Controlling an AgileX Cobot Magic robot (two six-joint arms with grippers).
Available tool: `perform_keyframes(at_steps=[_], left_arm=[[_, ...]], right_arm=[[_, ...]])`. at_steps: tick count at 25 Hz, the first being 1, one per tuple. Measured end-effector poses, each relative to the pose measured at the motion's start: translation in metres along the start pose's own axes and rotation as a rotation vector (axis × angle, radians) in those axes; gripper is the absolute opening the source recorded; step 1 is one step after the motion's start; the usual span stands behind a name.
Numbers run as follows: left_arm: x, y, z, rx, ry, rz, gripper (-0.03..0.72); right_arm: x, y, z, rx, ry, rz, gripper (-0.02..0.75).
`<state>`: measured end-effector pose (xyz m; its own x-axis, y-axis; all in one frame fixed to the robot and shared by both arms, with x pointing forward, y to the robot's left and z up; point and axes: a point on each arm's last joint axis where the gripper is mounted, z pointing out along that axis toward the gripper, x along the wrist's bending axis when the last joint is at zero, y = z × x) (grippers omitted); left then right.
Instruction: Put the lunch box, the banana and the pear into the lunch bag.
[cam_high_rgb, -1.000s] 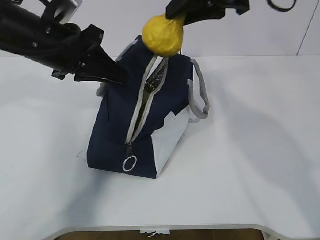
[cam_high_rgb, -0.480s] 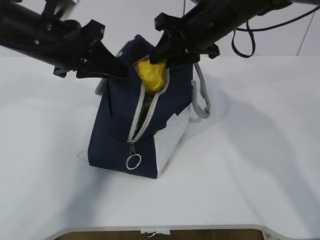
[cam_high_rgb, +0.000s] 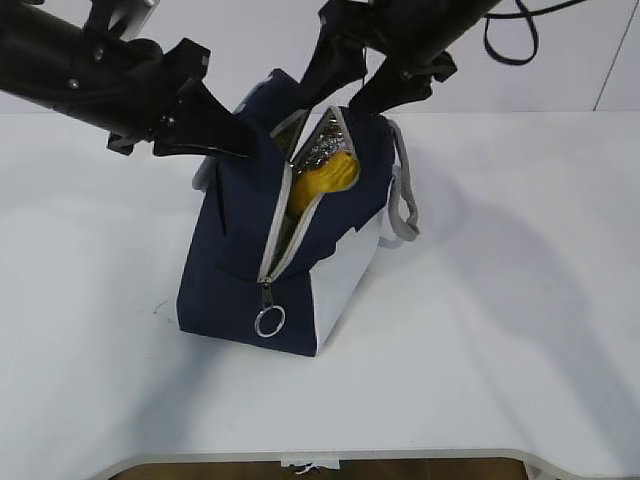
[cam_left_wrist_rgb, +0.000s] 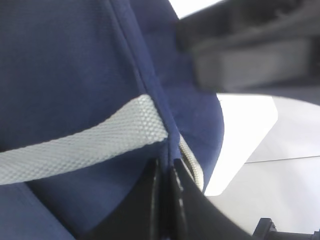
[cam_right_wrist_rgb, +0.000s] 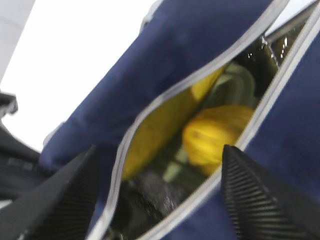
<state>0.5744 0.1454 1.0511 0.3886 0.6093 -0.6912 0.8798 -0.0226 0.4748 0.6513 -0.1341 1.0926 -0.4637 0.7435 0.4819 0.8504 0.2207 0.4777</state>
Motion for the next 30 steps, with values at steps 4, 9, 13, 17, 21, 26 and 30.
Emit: perform_keyframes(at_steps=[4,9,13,17,21,26,30], left_arm=[[0.0,0.0,0.0,0.0,0.0,0.0,-0.006],[0.001,-0.001,0.0,0.007,0.009,0.009,-0.006],[0.002,-0.001,0.0,0.011,0.02,0.018,-0.006],[0.002,-0.001,0.0,0.009,0.027,0.022,-0.006],[0.003,-0.001,0.0,0.008,0.029,0.023,-0.006],[0.003,-0.001,0.0,0.008,0.029,0.024,-0.006],[0.003,-0.001,0.0,0.008,0.029,0.024,-0.006]], right_arm=[[0.0,0.006,-0.019,0.029,-0.133,-0.015,0.56],[-0.01,0.007,-0.028,0.024,-0.294,0.07,0.556],[-0.015,0.006,-0.024,0.037,-0.315,0.11,0.555],[-0.027,0.004,-0.007,0.076,-0.327,0.133,0.555],[-0.035,0.002,0.005,0.105,-0.331,0.146,0.555],[-0.041,0.001,0.015,0.127,-0.328,0.16,0.519],[-0.042,0.001,0.017,0.13,-0.325,0.164,0.414]])
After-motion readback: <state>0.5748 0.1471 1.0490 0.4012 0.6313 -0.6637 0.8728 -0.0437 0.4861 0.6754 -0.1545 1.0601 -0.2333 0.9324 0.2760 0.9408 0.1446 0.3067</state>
